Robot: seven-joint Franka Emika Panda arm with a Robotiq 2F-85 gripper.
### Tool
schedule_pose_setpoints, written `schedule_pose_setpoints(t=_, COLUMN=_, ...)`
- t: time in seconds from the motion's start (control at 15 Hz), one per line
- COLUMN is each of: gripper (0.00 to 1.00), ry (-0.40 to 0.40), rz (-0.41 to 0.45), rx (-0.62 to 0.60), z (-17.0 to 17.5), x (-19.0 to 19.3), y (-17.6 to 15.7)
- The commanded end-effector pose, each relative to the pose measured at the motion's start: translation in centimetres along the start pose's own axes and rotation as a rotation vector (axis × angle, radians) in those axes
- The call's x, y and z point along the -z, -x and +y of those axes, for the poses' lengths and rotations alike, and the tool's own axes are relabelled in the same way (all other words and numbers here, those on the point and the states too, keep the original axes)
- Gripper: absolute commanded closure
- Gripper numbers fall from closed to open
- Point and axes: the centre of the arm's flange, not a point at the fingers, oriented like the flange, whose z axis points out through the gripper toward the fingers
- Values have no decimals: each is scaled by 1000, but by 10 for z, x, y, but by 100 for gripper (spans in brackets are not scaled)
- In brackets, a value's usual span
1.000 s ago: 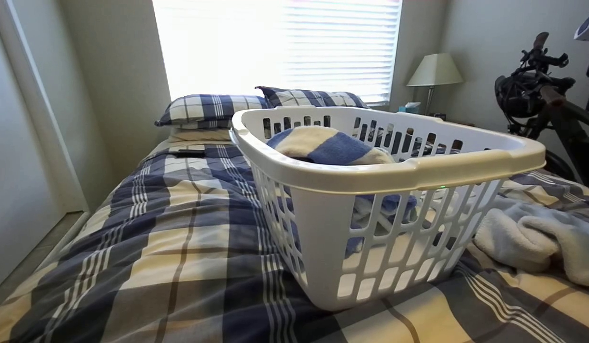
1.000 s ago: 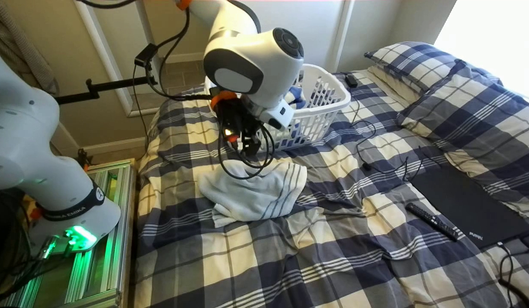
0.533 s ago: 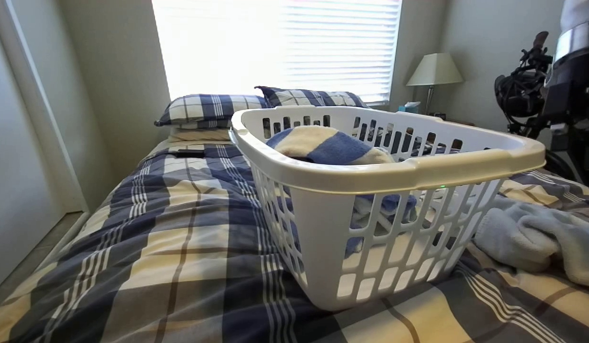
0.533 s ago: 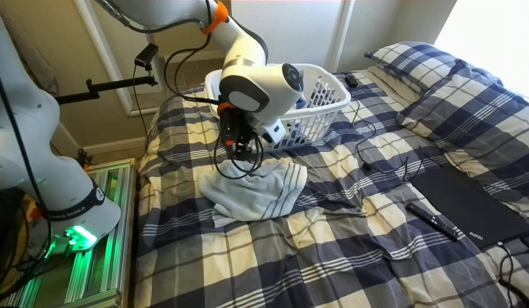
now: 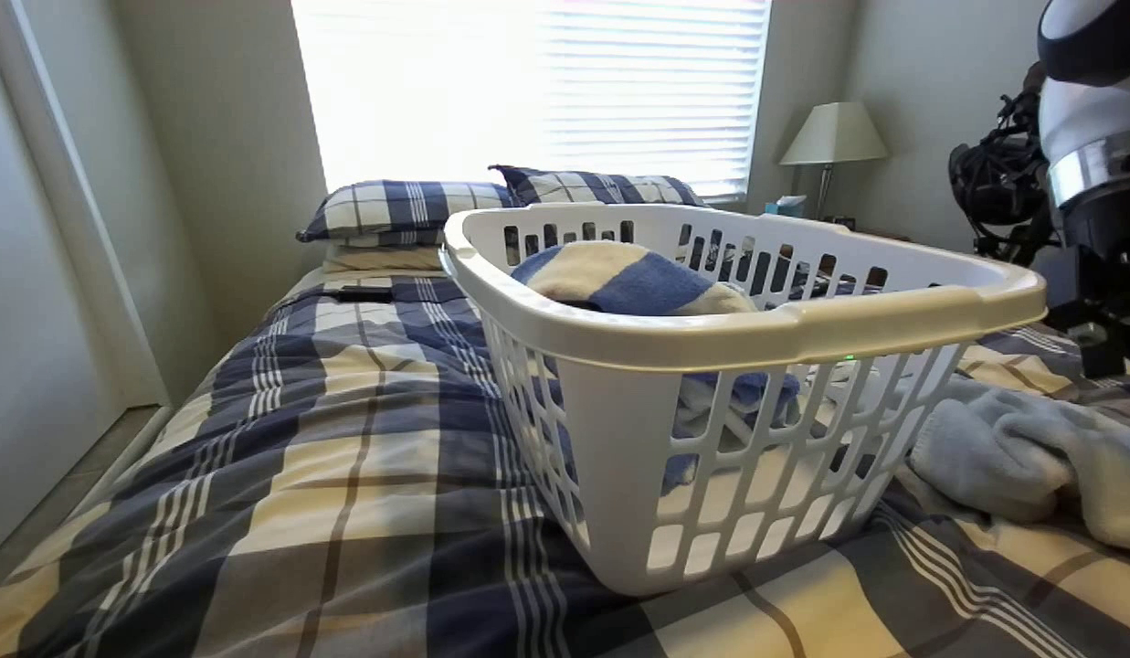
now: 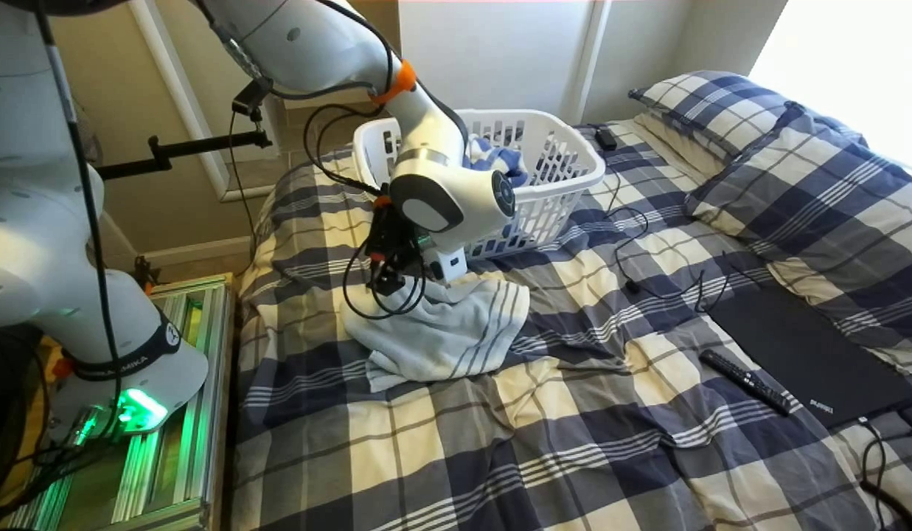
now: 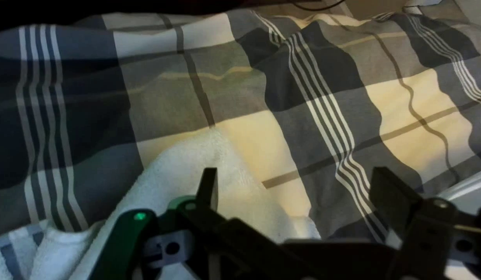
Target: Put the white towel inside the white laundry basket
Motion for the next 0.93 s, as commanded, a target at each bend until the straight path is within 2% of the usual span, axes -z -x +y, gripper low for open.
schedule_pose_setpoints(t=0.0, gripper=0, ry=11, rz=-105, rx=-155, z=1, x=0, y=-9)
schedule_pose_setpoints(t=0.2, gripper=0, ry=31, rz=-175, rx=-299, z=1, x=1, y=-9)
schedule_pose_setpoints(t=0.4, gripper=0, ry=52, rz=-199, rx=-436, z=3, x=5, y=-10)
schedule_pose_setpoints(t=0.6, gripper=0, ry=85, rz=-213, rx=-453, z=8, x=9, y=-19)
schedule_pose_setpoints(t=0.67, gripper=0, ry=44, rz=-187, rx=-431, z=8, x=2, y=-7)
schedule_pose_setpoints(t=0.87, gripper=0, ry=59, rz=-197, rx=-440, z=10, x=3, y=-13)
